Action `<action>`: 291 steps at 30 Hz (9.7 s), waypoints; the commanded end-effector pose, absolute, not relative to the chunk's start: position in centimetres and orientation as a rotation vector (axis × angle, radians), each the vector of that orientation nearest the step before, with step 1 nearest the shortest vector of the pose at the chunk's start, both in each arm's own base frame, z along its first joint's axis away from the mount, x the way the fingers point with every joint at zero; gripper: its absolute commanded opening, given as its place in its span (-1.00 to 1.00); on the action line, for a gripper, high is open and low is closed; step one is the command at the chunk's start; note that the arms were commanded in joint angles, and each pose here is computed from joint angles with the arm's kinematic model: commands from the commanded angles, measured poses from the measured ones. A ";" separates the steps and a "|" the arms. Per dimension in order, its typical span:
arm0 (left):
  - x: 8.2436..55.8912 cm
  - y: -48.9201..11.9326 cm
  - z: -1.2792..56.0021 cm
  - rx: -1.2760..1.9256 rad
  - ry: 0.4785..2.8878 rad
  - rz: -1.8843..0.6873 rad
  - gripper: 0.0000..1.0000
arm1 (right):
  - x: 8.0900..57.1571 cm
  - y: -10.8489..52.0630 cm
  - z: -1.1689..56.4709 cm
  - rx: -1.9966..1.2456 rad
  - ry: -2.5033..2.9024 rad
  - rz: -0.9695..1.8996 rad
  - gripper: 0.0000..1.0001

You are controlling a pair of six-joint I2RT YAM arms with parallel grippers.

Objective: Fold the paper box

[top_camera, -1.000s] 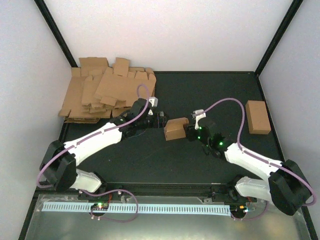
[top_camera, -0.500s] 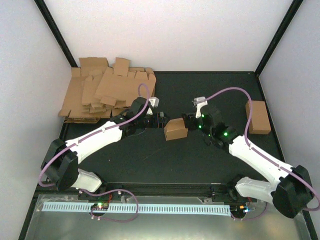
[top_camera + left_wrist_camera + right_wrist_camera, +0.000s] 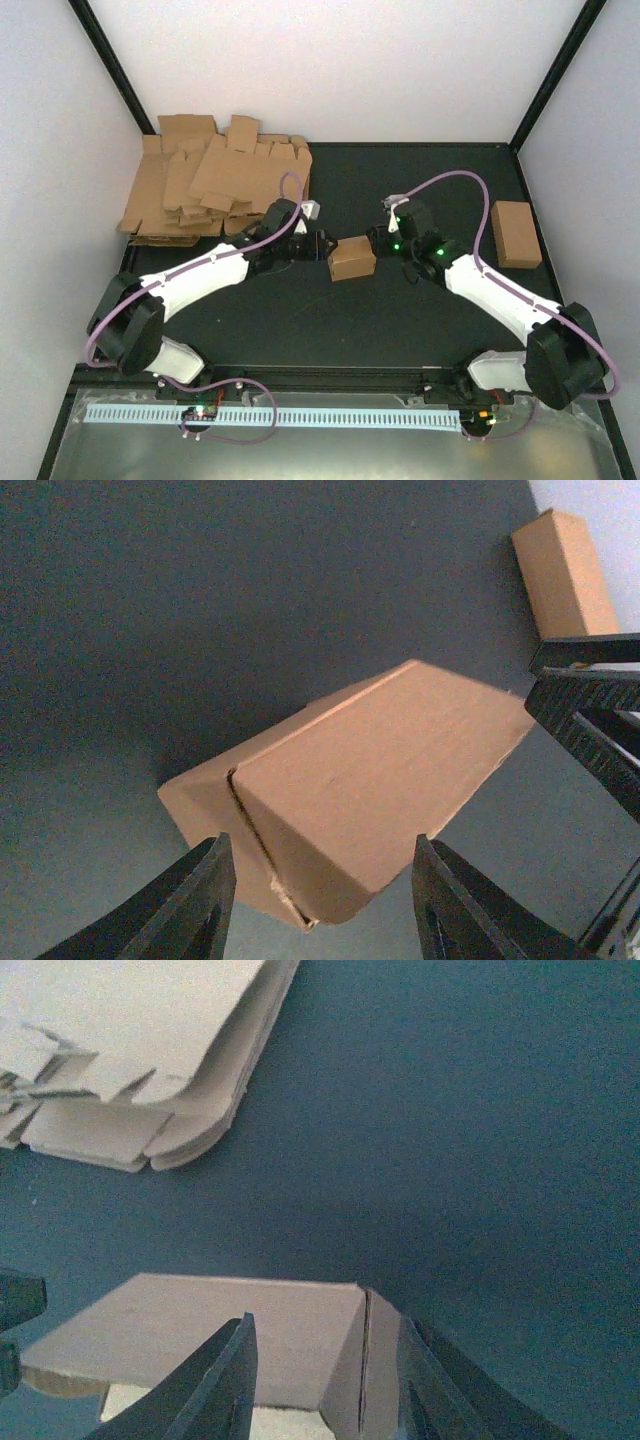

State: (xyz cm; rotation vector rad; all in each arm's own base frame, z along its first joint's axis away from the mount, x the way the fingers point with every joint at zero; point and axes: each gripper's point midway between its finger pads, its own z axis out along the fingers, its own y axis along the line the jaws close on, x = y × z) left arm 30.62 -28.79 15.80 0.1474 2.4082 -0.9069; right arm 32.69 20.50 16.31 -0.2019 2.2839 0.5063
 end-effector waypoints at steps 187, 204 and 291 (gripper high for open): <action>22.5 -25.1 12.4 0.262 2.521 -0.875 0.49 | 22.9 19.6 11.5 -0.341 2.536 0.750 0.99; 24.8 -24.1 11.2 0.254 2.529 -0.861 0.48 | 23.8 23.6 9.4 -0.365 2.761 0.371 0.99; 24.2 -27.8 3.2 -0.051 2.533 -1.581 -0.31 | 24.5 21.2 6.2 0.097 2.513 1.505 0.99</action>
